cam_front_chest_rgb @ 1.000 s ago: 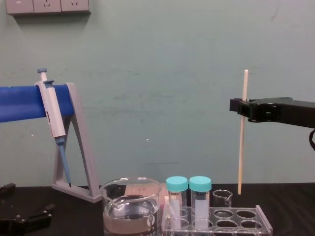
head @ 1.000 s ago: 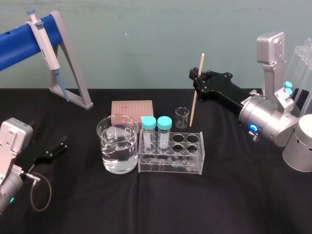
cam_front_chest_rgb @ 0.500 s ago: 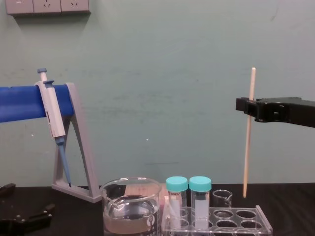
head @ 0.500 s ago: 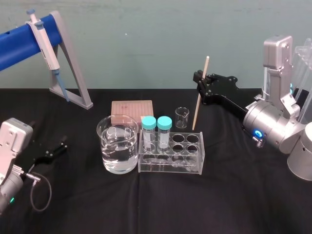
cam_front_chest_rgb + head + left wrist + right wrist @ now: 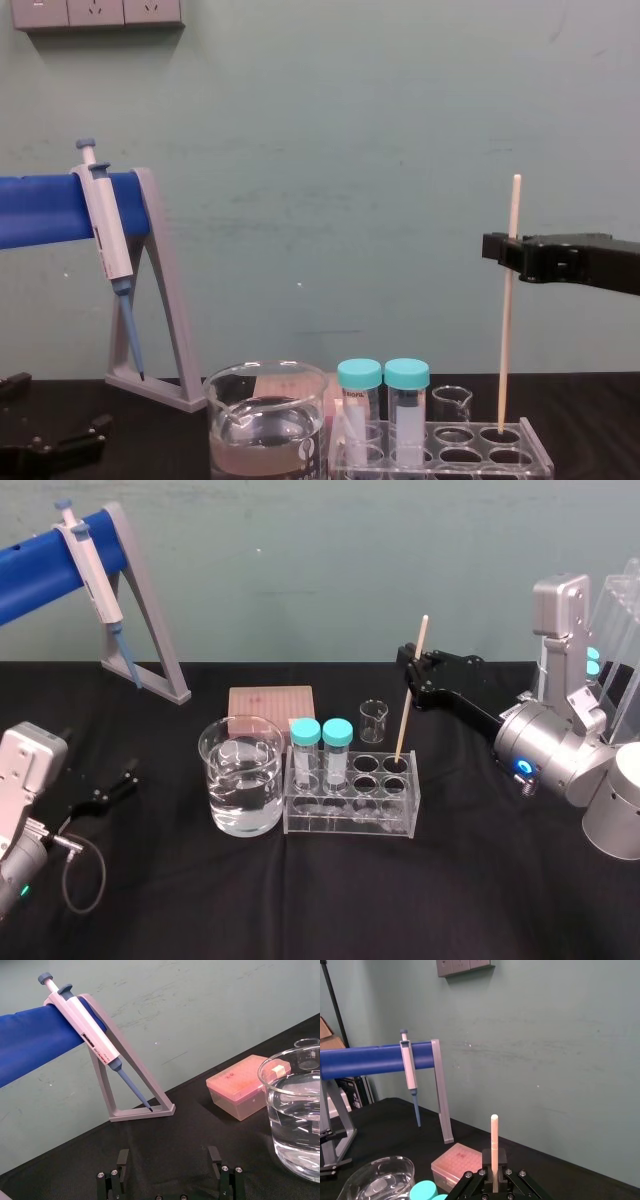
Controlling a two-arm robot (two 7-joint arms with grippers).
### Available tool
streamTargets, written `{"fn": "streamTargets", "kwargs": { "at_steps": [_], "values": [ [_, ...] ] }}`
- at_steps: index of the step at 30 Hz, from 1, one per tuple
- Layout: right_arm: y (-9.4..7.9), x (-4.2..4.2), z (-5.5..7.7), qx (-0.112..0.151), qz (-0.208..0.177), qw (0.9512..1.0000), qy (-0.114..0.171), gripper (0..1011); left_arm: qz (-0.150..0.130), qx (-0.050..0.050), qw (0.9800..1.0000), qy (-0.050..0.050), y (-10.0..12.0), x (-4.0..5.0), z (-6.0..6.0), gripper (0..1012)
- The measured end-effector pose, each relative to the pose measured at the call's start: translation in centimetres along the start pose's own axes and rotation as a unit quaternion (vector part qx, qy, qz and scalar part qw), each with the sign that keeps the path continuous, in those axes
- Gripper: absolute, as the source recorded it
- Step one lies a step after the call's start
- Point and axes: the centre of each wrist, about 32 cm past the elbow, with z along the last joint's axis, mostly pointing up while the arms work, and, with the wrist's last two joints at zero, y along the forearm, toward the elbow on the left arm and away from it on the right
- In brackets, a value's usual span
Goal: Hold the thermometer with one hand and immerse one end into the beaker, then reinsert it into the test tube rack.
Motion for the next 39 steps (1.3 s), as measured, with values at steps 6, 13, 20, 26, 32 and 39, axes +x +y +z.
{"fn": "streamTargets", "kwargs": {
  "at_steps": [6, 13, 20, 26, 32, 39],
  "values": [
    [0.4, 0.07, -0.6, -0.007, 0.002, 1.0000, 0.003, 55, 0.000, 0.000, 1.0000, 0.000, 0.0, 0.00, 0.0, 1004],
    [0.6, 0.13, -1.5, -0.014, 0.002, 0.9999, 0.002, 55, 0.000, 0.000, 1.0000, 0.000, 0.0, 0.00, 0.0, 1004],
    [0.7, 0.13, -2.5, -0.011, 0.009, 0.9999, 0.000, 55, 0.000, 0.000, 1.0000, 0.000, 0.0, 0.00, 0.0, 1004],
    [0.8, 0.13, -3.0, -0.015, 0.011, 0.9998, 0.003, 55, 0.000, 0.000, 1.0000, 0.000, 0.0, 0.00, 0.0, 1004],
    [0.8, 0.20, -3.4, -0.021, 0.010, 0.9997, 0.006, 55, 0.000, 0.000, 1.0000, 0.000, 0.0, 0.00, 0.0, 1004],
    [0.7, 0.38, -3.9, -0.024, 0.007, 0.9996, 0.013, 55, 0.000, 0.000, 1.0000, 0.000, 0.0, 0.00, 0.0, 1004]
  ]
}}
